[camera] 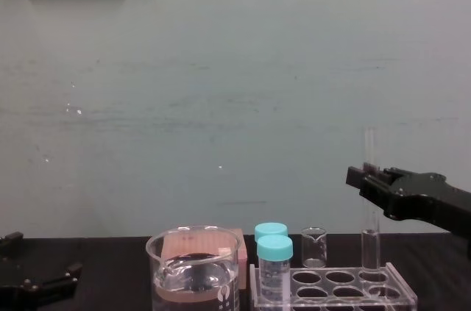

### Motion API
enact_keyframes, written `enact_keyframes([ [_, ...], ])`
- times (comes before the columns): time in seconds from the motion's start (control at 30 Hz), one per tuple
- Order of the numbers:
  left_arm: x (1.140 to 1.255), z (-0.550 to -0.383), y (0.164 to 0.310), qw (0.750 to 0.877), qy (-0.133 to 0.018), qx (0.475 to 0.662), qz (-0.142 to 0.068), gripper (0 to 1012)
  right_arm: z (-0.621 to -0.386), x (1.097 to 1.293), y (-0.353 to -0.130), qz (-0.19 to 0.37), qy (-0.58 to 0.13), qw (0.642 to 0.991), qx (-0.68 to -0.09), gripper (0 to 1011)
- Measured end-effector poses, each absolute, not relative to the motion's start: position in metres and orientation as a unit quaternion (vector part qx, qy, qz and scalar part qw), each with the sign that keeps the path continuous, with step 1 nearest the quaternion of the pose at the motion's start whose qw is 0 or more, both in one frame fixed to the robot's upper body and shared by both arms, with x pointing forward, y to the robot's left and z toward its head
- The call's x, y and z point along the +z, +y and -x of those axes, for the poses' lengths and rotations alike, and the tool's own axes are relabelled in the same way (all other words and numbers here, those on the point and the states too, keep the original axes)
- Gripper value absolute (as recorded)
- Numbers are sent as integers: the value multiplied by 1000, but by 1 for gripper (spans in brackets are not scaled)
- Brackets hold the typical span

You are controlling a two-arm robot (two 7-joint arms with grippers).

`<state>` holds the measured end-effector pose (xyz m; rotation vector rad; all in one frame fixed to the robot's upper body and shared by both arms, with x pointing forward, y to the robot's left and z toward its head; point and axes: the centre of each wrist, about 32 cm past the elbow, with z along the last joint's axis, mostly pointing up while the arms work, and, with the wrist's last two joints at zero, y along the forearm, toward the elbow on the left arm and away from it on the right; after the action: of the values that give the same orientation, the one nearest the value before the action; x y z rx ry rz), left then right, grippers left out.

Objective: Hold the test tube with one hand and immerse one end into the beaker, then return it to the test tube rack.

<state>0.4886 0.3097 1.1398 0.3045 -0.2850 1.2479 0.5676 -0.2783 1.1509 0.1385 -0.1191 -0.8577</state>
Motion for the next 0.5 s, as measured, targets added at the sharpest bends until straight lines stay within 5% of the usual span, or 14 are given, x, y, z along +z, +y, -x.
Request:
enact_keyframes([
  [0.5,1140,-489,310,791,-132,580,-141,1000,-569,1145,-281,-58,-46,905,-419,241],
])
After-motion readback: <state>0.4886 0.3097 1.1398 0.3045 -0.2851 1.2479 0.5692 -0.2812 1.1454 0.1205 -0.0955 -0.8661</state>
